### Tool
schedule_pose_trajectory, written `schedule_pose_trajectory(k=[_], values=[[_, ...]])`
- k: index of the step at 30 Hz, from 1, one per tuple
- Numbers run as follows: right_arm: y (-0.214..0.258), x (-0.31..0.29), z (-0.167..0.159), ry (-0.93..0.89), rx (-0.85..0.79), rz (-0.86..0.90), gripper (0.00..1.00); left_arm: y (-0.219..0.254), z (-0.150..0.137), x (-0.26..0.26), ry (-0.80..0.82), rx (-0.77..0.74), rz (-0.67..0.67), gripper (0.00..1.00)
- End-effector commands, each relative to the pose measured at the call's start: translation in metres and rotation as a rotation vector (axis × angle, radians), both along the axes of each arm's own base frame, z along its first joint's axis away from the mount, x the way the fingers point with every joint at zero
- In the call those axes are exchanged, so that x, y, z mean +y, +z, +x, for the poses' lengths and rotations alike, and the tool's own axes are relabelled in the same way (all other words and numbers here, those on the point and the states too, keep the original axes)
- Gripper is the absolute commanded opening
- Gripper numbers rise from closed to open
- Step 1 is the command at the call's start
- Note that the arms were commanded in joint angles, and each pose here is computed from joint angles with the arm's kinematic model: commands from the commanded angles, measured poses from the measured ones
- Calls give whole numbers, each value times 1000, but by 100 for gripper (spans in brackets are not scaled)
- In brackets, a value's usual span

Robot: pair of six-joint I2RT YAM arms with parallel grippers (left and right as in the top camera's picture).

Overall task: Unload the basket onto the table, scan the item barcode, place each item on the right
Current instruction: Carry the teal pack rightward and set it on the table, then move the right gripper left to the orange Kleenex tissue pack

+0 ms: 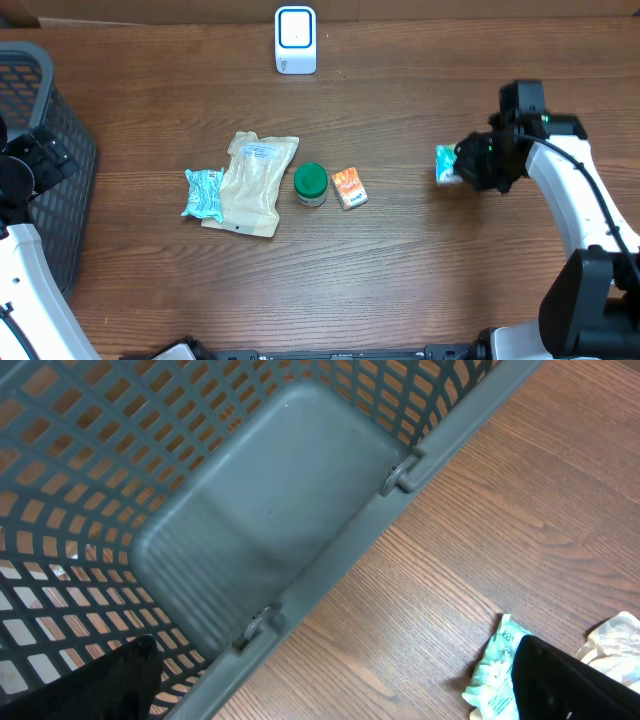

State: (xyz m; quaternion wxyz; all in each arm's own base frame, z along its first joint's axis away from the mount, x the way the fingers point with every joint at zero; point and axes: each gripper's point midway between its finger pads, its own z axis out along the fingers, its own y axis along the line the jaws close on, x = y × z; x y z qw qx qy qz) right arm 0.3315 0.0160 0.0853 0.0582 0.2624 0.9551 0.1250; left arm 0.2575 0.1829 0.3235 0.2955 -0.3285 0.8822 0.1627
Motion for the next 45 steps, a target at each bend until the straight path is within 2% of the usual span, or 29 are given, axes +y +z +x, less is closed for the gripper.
schedule_pose_trajectory(k=[1, 7, 9, 10, 15, 20, 24, 28, 36, 45], values=[[-18, -13, -8, -46, 12, -4, 8, 4, -1, 3, 0, 3, 20, 99], [-25, -20, -7, -62, -4, -24, 9, 3, -1, 3, 0, 3, 20, 100], [-25, -20, -3, -62, -18, -25, 20, 4, -1, 3, 0, 3, 20, 99], [-23, -21, 1, -62, -35, -27, 23, 4, -1, 3, 0, 3, 20, 99], [3, -34, 29, -96, -130, -31, 22, 4, -1, 3, 0, 3, 20, 100], [19, -14, 36, -51, -164, 78, 26, 4, -1, 3, 0, 3, 20, 100], [17, 32, 23, 88, -127, 125, 22, 4, -1, 3, 0, 3, 20, 100], [9, 79, 9, 165, -85, 146, 4, 3, -1, 3, 0, 3, 20, 99], [0, 172, -8, 224, -93, 212, 4, 4, -1, 3, 0, 3, 20, 99], [-38, 230, -26, 189, -19, 233, 4, 4, -1, 3, 0, 3, 20, 100]])
